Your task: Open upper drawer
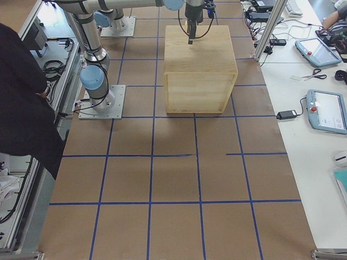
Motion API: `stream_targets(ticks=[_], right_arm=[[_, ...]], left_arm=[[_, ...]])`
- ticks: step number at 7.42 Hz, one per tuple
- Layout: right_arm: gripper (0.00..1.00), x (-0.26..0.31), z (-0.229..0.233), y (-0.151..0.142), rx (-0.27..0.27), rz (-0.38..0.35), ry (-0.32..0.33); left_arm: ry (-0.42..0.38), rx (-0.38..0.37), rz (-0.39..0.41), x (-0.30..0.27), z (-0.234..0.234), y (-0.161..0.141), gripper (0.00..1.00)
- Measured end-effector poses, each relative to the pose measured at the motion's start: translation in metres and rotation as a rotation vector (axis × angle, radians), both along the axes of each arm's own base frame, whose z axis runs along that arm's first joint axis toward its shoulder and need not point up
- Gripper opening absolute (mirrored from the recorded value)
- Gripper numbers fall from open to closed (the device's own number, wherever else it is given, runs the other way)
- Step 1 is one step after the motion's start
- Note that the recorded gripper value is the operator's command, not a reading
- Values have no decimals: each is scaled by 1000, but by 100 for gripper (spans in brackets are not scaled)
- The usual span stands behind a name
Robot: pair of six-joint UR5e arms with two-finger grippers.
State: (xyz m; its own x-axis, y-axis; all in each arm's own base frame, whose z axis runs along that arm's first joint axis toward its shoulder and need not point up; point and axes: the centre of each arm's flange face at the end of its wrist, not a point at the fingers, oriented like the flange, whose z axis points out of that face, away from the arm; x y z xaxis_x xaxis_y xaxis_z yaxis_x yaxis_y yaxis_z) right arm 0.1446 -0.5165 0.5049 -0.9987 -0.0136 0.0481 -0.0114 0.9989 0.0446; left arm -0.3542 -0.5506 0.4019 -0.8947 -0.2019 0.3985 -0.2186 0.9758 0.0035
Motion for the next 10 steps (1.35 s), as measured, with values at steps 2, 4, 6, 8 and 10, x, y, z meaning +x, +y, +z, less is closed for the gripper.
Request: stream_targets(ticks=[2,4,6,8,10], right_arm=[[100,0,0,0,0,0,0],[100,0,0,0,0,1,0],[100,0,0,0,0,1,0],[100,0,0,0,0,1,0],[100,0,0,0,0,1,0]], left_arm=[[-5,9,-16,-7,-9,0,100],[-9,16,-25,-9,-16,0,100],[-13,16,-39,-10,-21,-2,100],[-18,8,-60,-9,-22,-1,100],[-26,2,-89,-8,-26,-1,100]])
